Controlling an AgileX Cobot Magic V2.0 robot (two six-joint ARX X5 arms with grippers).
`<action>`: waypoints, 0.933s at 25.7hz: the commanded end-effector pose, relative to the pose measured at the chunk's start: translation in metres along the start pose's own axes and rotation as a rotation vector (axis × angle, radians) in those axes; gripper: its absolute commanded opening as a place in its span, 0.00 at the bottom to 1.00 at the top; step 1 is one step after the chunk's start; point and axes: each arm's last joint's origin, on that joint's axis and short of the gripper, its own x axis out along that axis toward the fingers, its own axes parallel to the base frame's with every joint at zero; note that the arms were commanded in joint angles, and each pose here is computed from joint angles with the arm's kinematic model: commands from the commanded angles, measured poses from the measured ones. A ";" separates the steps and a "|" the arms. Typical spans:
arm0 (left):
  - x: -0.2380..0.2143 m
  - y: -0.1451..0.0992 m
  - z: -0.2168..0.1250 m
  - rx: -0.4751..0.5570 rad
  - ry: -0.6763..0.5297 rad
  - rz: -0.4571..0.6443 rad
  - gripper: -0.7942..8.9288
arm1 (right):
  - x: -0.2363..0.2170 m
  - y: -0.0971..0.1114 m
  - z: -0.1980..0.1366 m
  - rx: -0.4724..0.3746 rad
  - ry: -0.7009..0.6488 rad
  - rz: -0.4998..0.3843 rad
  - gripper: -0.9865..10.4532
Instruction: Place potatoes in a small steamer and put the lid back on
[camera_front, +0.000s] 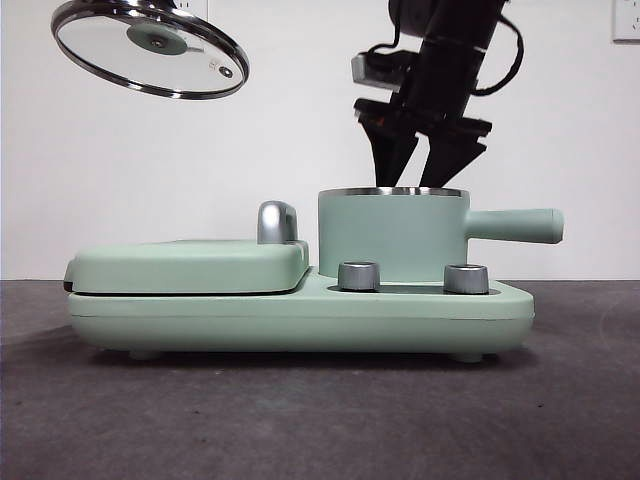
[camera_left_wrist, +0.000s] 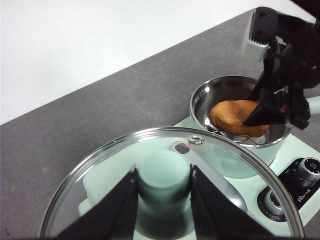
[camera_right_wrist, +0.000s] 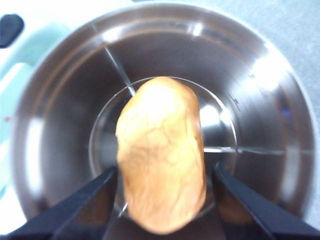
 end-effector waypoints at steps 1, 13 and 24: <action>-0.005 -0.001 0.007 0.009 -0.038 0.001 0.09 | -0.034 0.004 0.008 0.014 -0.093 0.016 0.35; 0.007 -0.022 0.017 0.058 -0.113 -0.076 0.09 | -0.142 0.021 -0.094 0.040 -0.408 0.030 0.35; 0.057 -0.044 0.021 -0.004 -0.184 -0.170 0.09 | -0.162 0.030 -0.174 0.163 -0.477 0.037 0.35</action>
